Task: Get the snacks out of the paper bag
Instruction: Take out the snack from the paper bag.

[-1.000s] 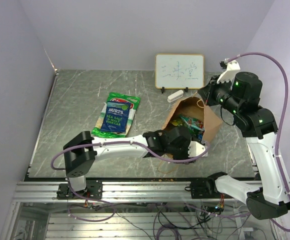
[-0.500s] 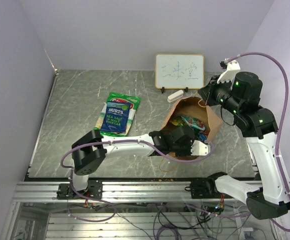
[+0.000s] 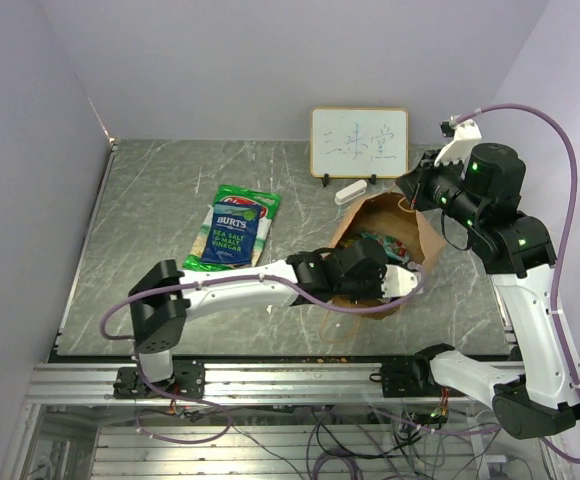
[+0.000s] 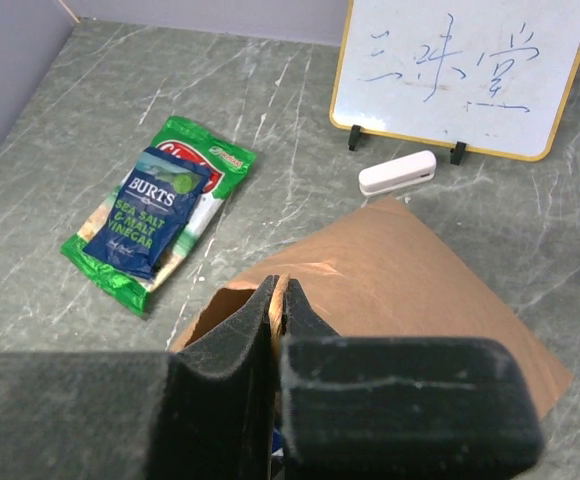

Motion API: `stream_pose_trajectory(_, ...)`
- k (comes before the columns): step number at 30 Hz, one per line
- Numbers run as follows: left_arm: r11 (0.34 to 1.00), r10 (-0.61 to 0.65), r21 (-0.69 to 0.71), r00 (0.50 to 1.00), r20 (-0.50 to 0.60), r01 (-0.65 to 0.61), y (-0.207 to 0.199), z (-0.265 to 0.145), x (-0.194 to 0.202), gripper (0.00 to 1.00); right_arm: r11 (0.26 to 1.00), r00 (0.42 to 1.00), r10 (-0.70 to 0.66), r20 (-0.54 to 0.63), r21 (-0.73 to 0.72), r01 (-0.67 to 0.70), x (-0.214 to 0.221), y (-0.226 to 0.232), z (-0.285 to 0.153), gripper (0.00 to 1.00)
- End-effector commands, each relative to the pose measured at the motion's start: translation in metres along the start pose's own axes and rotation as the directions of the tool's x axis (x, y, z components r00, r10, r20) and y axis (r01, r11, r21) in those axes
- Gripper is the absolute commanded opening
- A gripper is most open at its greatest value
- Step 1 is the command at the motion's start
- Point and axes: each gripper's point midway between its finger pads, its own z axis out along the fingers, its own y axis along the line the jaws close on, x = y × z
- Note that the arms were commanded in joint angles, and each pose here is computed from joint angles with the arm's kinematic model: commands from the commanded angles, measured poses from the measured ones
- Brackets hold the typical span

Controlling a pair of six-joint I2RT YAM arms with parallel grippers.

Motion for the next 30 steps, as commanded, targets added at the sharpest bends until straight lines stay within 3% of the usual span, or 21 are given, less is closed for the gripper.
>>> stream_pose_trajectory(1, 0.982, -0.123, -0.121, 0.981, 0.149, 0.142, 0.041, -0.062, -0.060, 0.07, 1.000, 0.998, -0.021, 0.057, 0.000, 0.021, -0.014, 0.001, -0.003, 0.00)
stream_pose_trajectory(7, 0.948, -0.205, -0.180, 0.935, 0.291, 0.264, 0.068, -0.116, -0.102, 0.07, 0.999, 0.997, -0.035, 0.063, 0.003, 0.035, -0.016, 0.000, -0.006, 0.00)
stream_pose_trajectory(13, 0.936, -0.227, -0.210, 0.939, 0.258, 0.284, 0.073, -0.104, -0.098, 0.07, 0.999, 0.997, -0.042, 0.066, -0.013, 0.043, -0.019, 0.003, -0.006, 0.00)
stream_pose_trajectory(17, 0.873, -0.318, -0.263, 0.888, 0.333, 0.411, 0.098, -0.125, -0.105, 0.07, 0.999, 0.997, -0.041, 0.062, -0.022, 0.042, -0.019, 0.005, -0.005, 0.00)
stream_pose_trajectory(20, 0.824, -0.387, -0.239, 0.819, 0.423, 0.513, 0.117, -0.161, -0.114, 0.07, 0.999, 0.997, -0.039, 0.072, -0.027, 0.041, -0.021, 0.006, -0.004, 0.00)
stream_pose_trajectory(25, 0.723, -0.430, -0.303, 0.748, 0.505, 0.621, 0.148, -0.230, -0.113, 0.07, 1.000, 0.997, -0.015, 0.082, -0.021, 0.017, -0.018, 0.004, 0.003, 0.00)
stream_pose_trajectory(30, 0.581, -0.467, -0.437, 0.721, 0.512, 0.687, 0.174, -0.284, -0.089, 0.07, 1.000, 0.994, -0.002, 0.108, -0.026, 0.004, -0.032, 0.007, 0.003, 0.00)
